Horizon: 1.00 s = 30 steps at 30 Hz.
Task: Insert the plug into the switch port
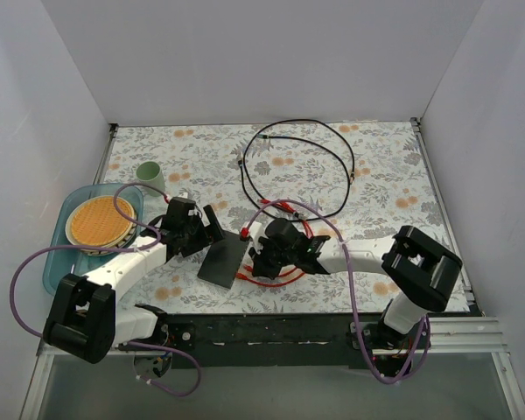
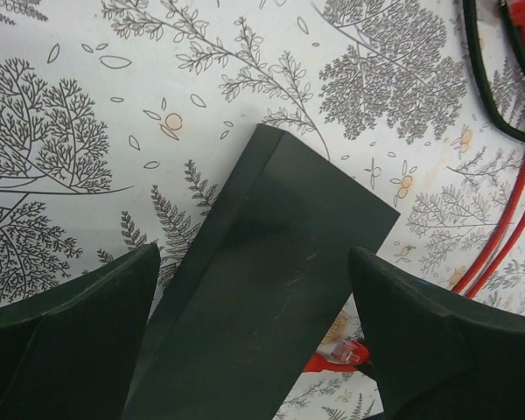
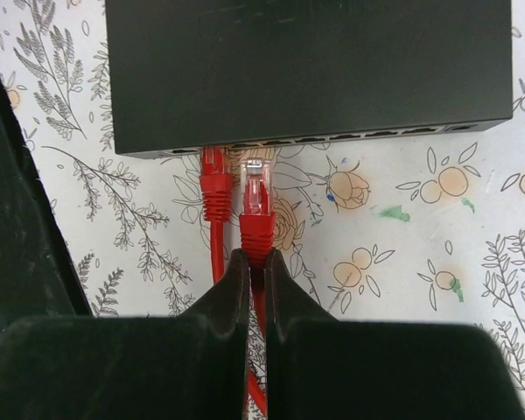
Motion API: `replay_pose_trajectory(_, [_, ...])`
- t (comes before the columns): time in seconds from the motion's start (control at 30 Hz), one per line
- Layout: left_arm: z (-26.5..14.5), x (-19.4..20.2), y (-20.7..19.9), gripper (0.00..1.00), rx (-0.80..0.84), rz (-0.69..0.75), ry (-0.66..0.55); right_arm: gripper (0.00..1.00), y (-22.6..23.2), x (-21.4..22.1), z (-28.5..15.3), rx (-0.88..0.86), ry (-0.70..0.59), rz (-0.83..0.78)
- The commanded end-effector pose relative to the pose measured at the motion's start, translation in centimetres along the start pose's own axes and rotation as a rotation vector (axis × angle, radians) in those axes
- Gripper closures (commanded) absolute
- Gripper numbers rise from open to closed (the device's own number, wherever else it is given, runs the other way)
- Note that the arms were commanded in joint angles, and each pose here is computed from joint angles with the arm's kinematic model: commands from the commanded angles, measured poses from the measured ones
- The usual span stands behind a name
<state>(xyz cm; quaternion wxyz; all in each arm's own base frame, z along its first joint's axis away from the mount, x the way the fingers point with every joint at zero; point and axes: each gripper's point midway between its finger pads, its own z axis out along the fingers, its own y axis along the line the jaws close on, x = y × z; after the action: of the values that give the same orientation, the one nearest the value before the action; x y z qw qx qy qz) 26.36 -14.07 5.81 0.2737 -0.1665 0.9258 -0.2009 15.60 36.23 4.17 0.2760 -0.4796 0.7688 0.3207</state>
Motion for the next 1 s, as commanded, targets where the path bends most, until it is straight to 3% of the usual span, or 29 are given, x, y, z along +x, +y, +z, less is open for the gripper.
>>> replay_pose_trajectory(0.0, [0.4, 0.4, 0.2, 0.12, 0.012, -0.012, 0.008, 0.99, -0.2, 0.3, 0.7, 0.029, 0.011, 0.003])
replay_pose_trajectory(0.23, [0.4, 0.5, 0.0, 0.13, 0.026, -0.008, 0.010, 0.99, -0.7, 1.5, 1.5, 0.059, 0.083, 0.002])
replay_pose_trajectory(0.97, [0.6, 1.3, -0.3, 0.16, 0.057, -0.009, 0.049, 0.99, -0.3, 1.6, 2.7, 0.069, 0.139, -0.003])
